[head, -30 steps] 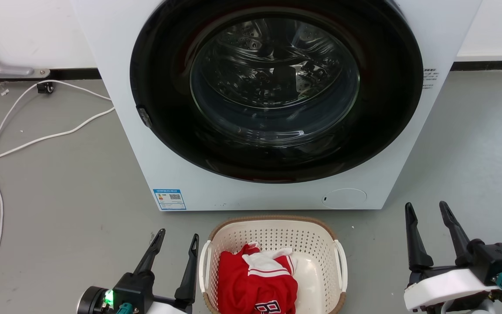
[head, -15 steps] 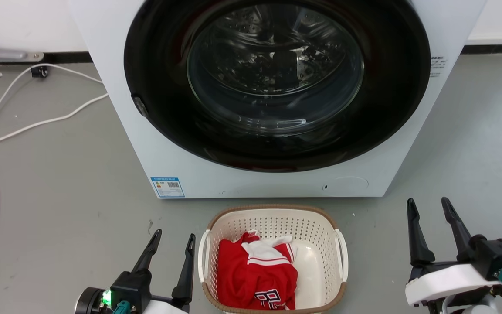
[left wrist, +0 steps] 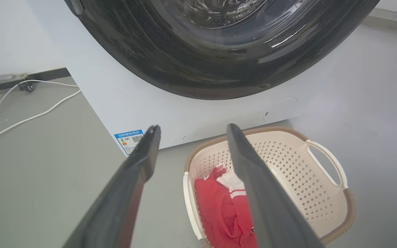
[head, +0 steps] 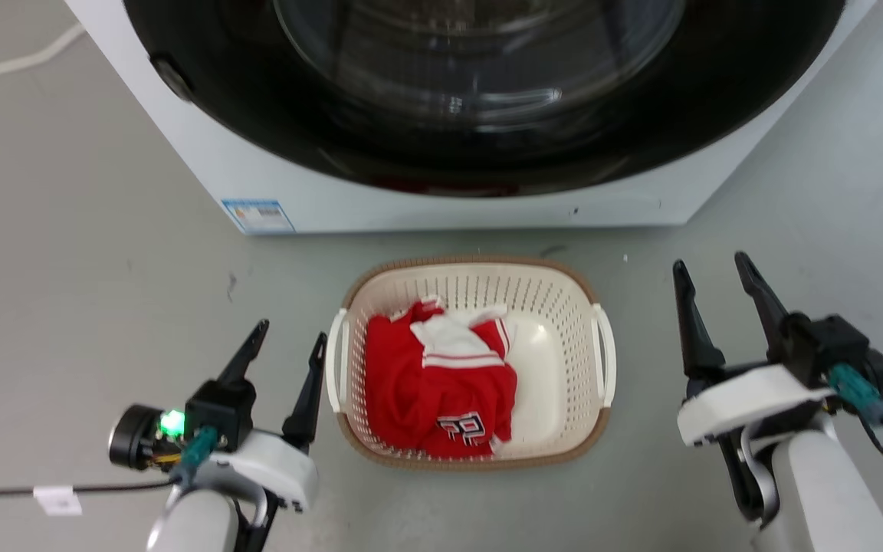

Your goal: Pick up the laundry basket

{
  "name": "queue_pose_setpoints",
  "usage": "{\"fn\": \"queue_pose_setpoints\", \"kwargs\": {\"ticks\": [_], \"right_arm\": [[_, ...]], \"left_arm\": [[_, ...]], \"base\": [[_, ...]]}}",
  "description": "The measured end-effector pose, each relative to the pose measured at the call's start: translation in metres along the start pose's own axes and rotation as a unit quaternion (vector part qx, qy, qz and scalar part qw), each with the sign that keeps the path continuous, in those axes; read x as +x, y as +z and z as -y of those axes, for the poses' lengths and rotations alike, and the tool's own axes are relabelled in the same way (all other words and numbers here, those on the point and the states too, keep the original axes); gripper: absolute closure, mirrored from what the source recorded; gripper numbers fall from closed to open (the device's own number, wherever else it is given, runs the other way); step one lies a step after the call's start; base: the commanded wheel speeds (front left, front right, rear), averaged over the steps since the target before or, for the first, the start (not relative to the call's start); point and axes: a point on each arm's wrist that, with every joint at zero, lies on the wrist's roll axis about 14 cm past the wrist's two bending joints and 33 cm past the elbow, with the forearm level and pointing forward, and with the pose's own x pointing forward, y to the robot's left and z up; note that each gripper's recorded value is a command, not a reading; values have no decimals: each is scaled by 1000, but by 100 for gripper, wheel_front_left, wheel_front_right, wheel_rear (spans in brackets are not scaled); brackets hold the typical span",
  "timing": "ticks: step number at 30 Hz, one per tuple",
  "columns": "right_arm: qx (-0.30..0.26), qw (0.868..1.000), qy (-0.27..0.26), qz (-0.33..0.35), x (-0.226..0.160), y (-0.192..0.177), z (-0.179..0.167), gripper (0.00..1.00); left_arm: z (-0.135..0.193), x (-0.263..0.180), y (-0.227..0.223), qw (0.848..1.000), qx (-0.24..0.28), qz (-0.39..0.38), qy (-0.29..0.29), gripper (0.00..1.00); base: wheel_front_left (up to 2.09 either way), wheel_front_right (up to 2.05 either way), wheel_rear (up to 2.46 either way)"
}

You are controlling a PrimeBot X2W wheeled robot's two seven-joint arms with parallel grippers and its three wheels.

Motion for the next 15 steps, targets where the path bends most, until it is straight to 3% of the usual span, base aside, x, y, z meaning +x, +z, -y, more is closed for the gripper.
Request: {"fn": "queue_pose_setpoints", "kwargs": {"ticks": [6, 15], "right_arm": [[-13, 996, 1, -87, 39, -58, 9, 0], [-12, 967, 13, -252, 59, -164, 8, 0]], "left_arm": [[-6, 41, -53, 997, 3, -72, -39, 0], [-16, 83, -131, 982, -20, -174, -65, 0]], "base": [[0, 0, 0], [0, 0, 0]]}}
